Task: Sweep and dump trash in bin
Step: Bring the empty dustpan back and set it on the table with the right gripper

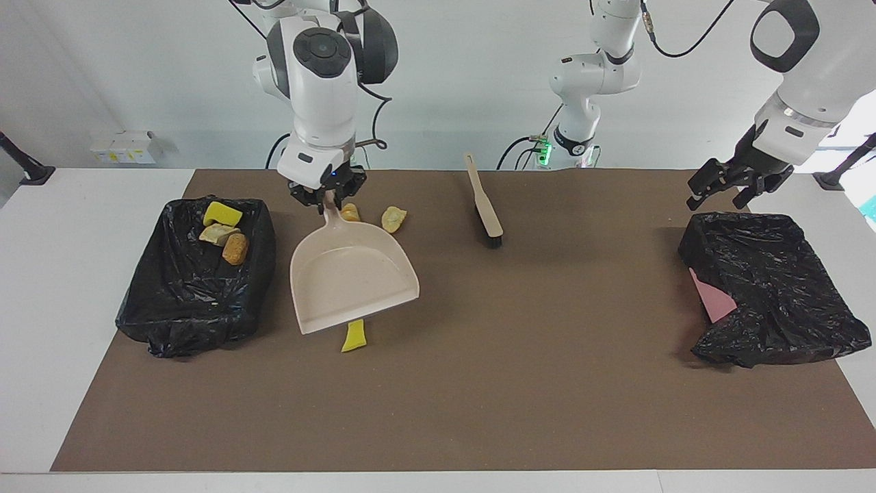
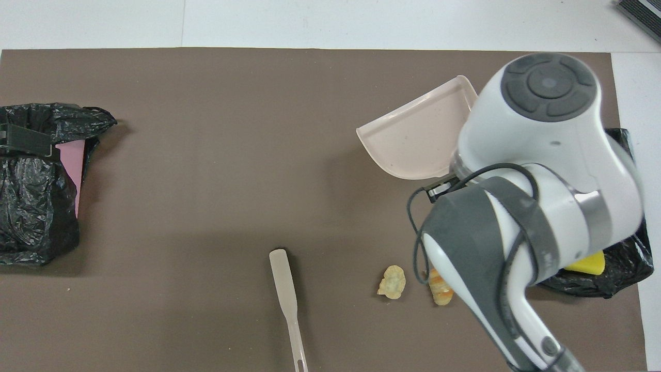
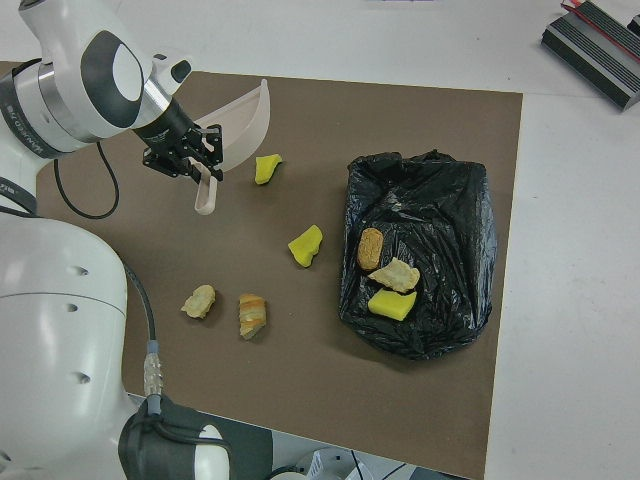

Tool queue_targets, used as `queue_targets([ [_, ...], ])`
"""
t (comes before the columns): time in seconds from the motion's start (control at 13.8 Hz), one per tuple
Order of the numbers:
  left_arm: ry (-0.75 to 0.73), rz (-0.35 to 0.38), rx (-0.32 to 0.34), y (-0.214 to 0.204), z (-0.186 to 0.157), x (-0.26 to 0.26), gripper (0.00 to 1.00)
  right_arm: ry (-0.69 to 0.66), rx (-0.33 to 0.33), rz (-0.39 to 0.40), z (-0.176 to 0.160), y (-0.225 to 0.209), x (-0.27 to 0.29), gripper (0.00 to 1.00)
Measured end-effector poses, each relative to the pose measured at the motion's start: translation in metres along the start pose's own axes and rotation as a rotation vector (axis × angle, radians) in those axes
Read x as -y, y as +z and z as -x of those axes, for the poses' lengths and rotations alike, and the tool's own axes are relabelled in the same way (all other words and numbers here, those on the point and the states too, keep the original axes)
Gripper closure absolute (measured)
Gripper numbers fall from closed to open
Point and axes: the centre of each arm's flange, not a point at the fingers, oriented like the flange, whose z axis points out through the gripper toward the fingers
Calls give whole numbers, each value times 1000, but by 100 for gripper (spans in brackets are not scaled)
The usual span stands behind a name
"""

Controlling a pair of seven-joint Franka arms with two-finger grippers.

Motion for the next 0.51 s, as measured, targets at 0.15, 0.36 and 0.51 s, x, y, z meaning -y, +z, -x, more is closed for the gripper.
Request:
queue_targets([
  [0.15,15,-1,-2,-15,16,-8,0,101,-25,-70,-18,13,49,69],
  [0.36,21,-1,5,-15,26,-10,0,191,-42,-135,-32,29,93,69],
  [0.51,56,-6,11,-12,26,-9,0,218,-53,-150,-38,39,116,69],
])
